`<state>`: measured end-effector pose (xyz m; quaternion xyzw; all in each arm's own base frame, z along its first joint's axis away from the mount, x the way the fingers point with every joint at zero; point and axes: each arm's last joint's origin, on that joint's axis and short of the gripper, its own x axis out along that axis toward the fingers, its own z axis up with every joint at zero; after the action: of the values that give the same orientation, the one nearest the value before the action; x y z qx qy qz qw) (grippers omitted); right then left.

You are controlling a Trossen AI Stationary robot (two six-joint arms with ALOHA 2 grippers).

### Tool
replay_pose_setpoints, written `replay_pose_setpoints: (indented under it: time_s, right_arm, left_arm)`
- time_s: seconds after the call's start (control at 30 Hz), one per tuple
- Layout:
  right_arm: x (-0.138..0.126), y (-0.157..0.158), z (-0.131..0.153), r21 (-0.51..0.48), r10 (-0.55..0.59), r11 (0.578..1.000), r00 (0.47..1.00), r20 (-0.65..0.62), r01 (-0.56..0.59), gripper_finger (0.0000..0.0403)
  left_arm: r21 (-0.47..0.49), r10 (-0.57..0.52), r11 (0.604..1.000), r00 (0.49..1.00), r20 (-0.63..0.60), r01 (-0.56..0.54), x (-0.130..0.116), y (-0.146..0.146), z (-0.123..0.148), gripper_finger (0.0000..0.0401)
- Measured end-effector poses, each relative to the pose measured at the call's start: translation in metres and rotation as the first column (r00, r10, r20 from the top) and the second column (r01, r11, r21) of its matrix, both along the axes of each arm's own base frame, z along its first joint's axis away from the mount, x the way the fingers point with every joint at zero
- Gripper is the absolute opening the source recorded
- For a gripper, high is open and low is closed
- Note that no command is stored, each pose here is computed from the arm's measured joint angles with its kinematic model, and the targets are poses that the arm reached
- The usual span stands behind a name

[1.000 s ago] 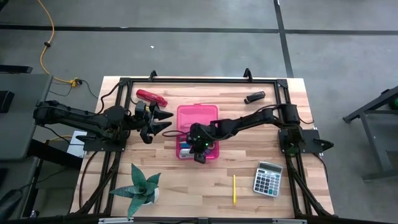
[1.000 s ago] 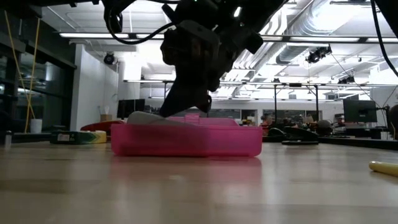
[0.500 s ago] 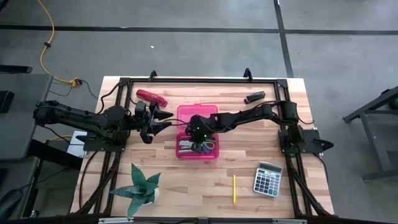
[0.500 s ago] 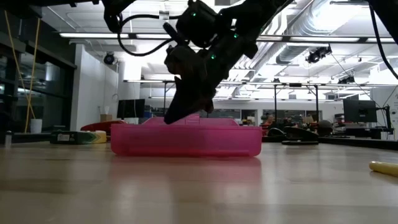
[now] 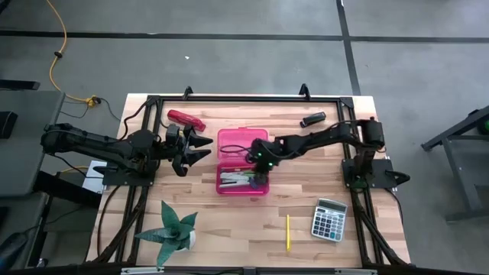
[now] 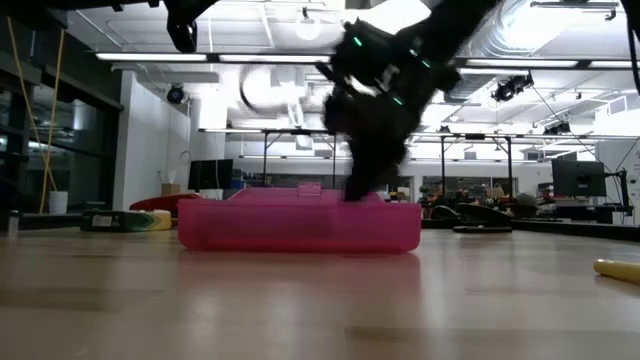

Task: Pack school essentials
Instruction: Put the gray stapler into the pink supply box

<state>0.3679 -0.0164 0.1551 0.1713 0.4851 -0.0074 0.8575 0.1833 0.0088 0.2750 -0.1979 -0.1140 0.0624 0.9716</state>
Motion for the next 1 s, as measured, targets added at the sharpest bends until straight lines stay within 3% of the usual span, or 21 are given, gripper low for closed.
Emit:
replay_pose_setpoints:
  time_s: [0.2,0.37,0.67,1.0]
  right_arm:
    - [-0.009,0.019,-0.01,0.074,-0.017,0.997,0.999,0.041,0.014,0.0]
    - [0.001,0.034,0.0,0.045,0.003,0.999,0.993,0.121,-0.008,0.0]
    - [0.001,0.035,-0.014,0.022,-0.044,0.999,0.998,0.042,0.043,0.0]
    - [0.007,0.042,-0.011,0.099,-0.04,0.995,0.993,0.111,0.029,0.0]
  left_arm:
    - [-0.001,0.0,1.0,1.0,-0.001,0.0,0.0,0.0,0.0,0.0209]
    - [-0.001,0.001,1.0,1.0,0.0,-0.001,0.0,0.0,0.0,0.0209]
    - [-0.008,0.0,1.0,1.0,0.001,0.0,0.0,0.0,0.0,0.0209]
    - [-0.025,-0.004,1.0,1.0,0.004,0.004,0.0,0.0,0.0,0.0209]
